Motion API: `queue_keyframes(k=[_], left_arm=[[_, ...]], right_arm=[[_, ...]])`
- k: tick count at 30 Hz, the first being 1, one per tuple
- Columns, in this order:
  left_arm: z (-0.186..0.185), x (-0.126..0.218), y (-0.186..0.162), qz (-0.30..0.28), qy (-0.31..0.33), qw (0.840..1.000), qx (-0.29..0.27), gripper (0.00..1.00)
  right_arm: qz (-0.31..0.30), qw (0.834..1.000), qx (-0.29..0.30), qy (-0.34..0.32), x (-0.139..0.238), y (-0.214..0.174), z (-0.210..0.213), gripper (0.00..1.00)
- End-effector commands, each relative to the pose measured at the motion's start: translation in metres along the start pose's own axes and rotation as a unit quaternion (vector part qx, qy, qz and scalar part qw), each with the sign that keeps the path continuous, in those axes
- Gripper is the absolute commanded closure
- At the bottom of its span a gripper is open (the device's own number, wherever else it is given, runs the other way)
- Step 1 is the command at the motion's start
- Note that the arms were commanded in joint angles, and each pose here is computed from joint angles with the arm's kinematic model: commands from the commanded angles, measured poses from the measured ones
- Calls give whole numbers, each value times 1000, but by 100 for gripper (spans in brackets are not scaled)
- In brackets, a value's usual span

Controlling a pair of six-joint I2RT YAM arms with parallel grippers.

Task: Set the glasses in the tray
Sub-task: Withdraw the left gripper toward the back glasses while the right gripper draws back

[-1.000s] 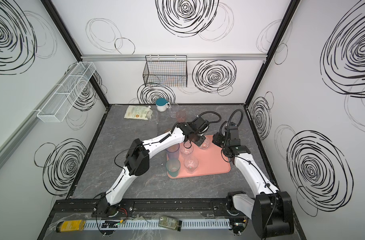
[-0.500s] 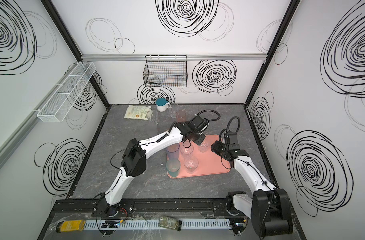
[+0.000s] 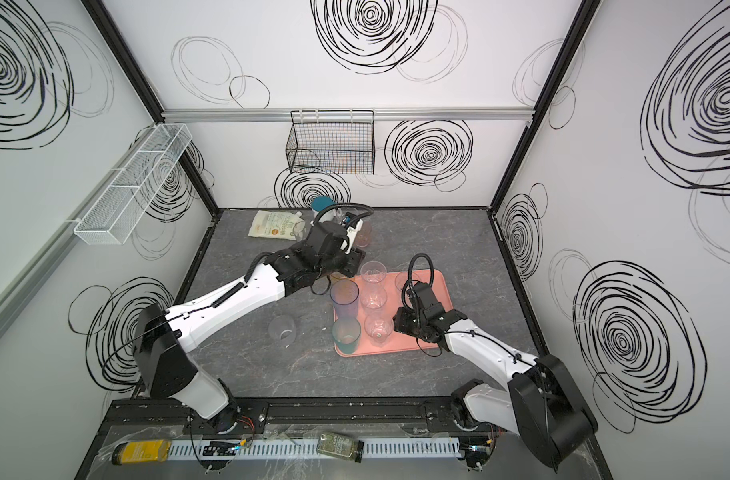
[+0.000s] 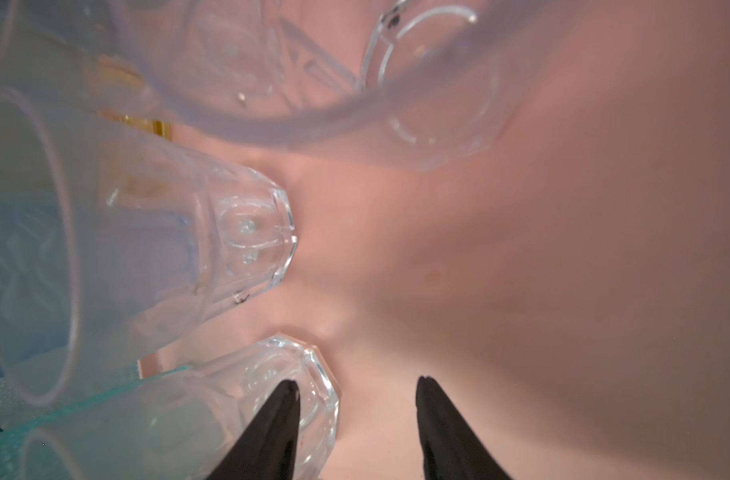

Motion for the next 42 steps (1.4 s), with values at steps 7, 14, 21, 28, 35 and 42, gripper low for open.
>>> queue_keyframes(k=[7, 14, 21, 28, 35, 42], left_arm=[[51, 28, -9, -54, 47, 996, 46, 45], [99, 50, -40, -137, 51, 981, 128, 38], [113, 50, -65, -126, 85, 980, 130, 29], [120, 43, -73, -118, 106, 979, 130, 28], [124, 36, -81, -105, 115, 979, 133, 28], [127, 34, -83, -101, 122, 978, 136, 28]], right_arm=[[-61, 997, -5, -45, 21, 27, 11, 50], [-107, 994, -9, -28, 48, 67, -18, 45], [-93, 991, -21, -96, 35, 92, -24, 48], [-90, 994, -35, -51, 12, 97, -18, 51], [-109, 992, -38, -49, -1, 115, -11, 50], [-115, 990, -39, -66, -19, 123, -14, 50]])
Point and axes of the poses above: each gripper's point midway between its finger pads, its own x axis back along the fingers, its own z axis along the line the jaws close on, y = z × x, the point moved 10 cm from there along x, back along the fingers, and after that the axes turned 3 degrees about -x, right-handed, at the moved point
